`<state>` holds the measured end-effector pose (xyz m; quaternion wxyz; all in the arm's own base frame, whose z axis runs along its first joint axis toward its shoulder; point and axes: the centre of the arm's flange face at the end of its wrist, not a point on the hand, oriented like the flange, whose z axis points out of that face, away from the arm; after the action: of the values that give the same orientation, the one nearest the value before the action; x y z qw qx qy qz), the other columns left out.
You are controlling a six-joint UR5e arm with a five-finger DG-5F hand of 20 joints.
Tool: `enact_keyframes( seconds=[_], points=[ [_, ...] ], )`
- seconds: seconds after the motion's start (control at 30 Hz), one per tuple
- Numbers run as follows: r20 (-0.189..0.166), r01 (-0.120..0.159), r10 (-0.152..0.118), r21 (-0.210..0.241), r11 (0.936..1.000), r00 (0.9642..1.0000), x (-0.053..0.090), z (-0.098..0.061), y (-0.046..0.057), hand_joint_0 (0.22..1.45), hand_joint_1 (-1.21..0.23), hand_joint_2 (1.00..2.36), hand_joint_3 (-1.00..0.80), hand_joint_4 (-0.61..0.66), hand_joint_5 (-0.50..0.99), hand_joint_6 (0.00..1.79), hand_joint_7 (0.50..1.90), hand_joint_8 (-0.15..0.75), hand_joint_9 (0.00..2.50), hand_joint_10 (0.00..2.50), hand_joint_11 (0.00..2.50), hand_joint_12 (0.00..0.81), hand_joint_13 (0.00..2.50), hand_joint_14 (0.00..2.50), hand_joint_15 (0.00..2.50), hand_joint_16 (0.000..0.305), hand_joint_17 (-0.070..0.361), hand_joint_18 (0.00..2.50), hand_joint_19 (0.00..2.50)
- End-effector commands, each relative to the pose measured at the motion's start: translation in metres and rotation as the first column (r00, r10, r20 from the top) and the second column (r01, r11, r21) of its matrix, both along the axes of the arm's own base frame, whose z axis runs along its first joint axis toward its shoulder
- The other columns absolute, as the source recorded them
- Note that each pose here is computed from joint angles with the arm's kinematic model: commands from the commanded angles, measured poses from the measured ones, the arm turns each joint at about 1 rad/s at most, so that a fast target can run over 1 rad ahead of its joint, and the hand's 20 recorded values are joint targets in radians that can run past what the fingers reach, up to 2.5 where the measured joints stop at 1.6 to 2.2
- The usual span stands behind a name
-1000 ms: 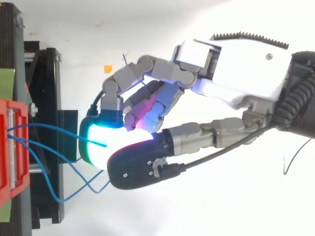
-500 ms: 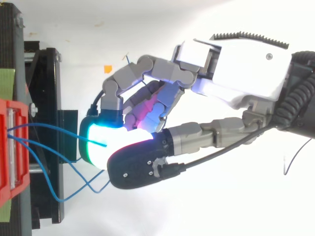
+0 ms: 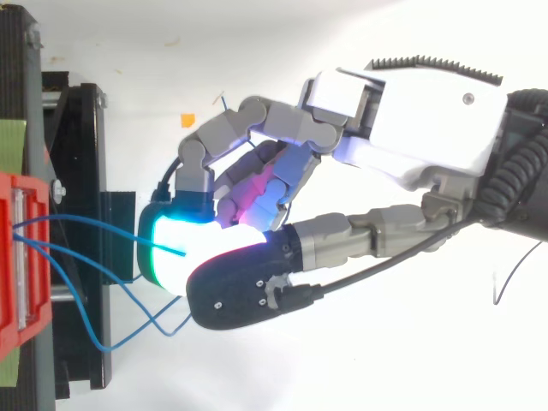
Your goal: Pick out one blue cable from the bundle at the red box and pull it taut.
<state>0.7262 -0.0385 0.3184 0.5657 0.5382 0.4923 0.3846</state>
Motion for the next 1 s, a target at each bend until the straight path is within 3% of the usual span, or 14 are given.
enact_keyframes(
  seconds=[0.0, 0.97],
  points=[
    [0.000, 0.000, 0.000, 0.000, 1.0000, 1.0000, 0.0000, -0.0001, 0.0000, 0.65, -0.76, 1.01, -0.04, -0.22, -0.13, 0.96, 0.99, 0.233, 1.29, 0.03, 0.82, 0.315, 0.88, 0.02, 0.59, 0.042, 0.094, 0.61, 0.54],
    [0.000, 0.001, -0.001, 0.000, 1.0000, 1.0000, -0.0001, -0.0001, -0.0001, 0.65, -0.76, 1.01, -0.04, -0.22, -0.13, 0.96, 1.00, 0.236, 1.30, 0.02, 0.83, 0.318, 0.89, 0.02, 0.59, 0.043, 0.097, 0.63, 0.55]
  ],
)
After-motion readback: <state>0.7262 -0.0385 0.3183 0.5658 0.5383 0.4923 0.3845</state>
